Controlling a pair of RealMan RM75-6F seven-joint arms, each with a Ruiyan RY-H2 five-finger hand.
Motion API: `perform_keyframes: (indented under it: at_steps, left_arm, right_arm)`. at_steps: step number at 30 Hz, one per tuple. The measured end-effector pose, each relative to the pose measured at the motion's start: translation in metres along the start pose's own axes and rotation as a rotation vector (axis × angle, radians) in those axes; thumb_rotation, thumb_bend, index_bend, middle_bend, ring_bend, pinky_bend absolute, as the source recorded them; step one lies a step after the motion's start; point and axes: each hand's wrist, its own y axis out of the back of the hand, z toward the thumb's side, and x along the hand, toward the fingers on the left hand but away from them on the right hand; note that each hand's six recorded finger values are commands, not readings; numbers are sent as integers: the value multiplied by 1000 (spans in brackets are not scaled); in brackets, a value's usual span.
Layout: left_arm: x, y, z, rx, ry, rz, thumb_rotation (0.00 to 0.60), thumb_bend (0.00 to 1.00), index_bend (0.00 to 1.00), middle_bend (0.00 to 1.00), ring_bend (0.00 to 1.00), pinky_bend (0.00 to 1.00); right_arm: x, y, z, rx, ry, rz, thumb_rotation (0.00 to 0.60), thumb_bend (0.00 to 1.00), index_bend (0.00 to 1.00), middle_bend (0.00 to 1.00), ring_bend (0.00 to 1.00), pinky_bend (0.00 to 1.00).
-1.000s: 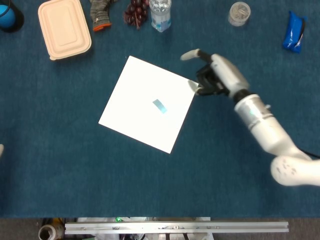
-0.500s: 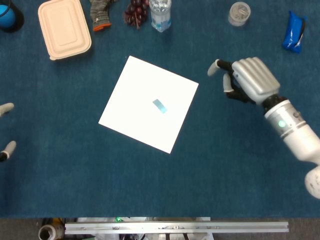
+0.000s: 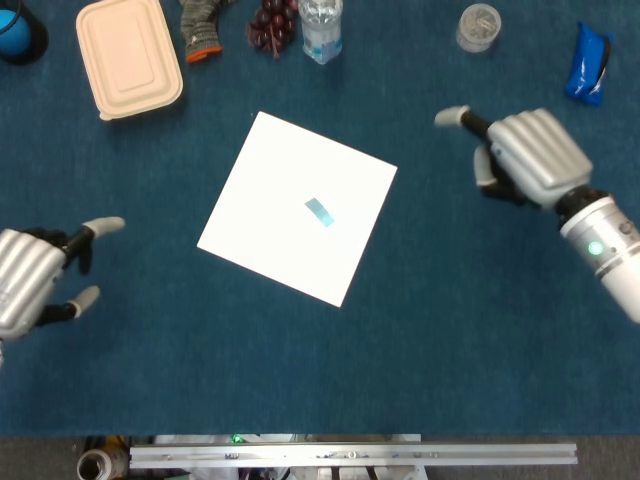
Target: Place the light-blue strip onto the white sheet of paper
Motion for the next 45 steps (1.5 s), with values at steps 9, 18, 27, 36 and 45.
perform_keyframes:
  at_steps: [9,18,27,36,45]
  left_arm:
    - [2,1,0,-24,42,46,600,231,209,539,555,634]
    - [-24,3,-21,-79,189,115,600,231,202,506,543,632]
    - [-57,0,-50,-133,354,162,600,231,199,500,538,589]
    - [-66,-5,-58,-156,392,172,600,231,196,492,535,586]
    - [-70,-7,-62,-164,404,174,600,231,195,486,535,574]
  right_arm:
    - [-22,-34,27,92,81,240,600,1000,205,1000,1000,1000]
    - [-54,-61,50,185,105,345,598,1000,202,1000,1000,1000]
    - [-74,-77,66,202,91,395,540,1000,202,1000,1000,1000]
    - [-73,-93,82,209,114,447,538,1000,202,1000,1000,1000]
    - [-75,-104,91,223,119,465,538,1000,202,1000,1000,1000]
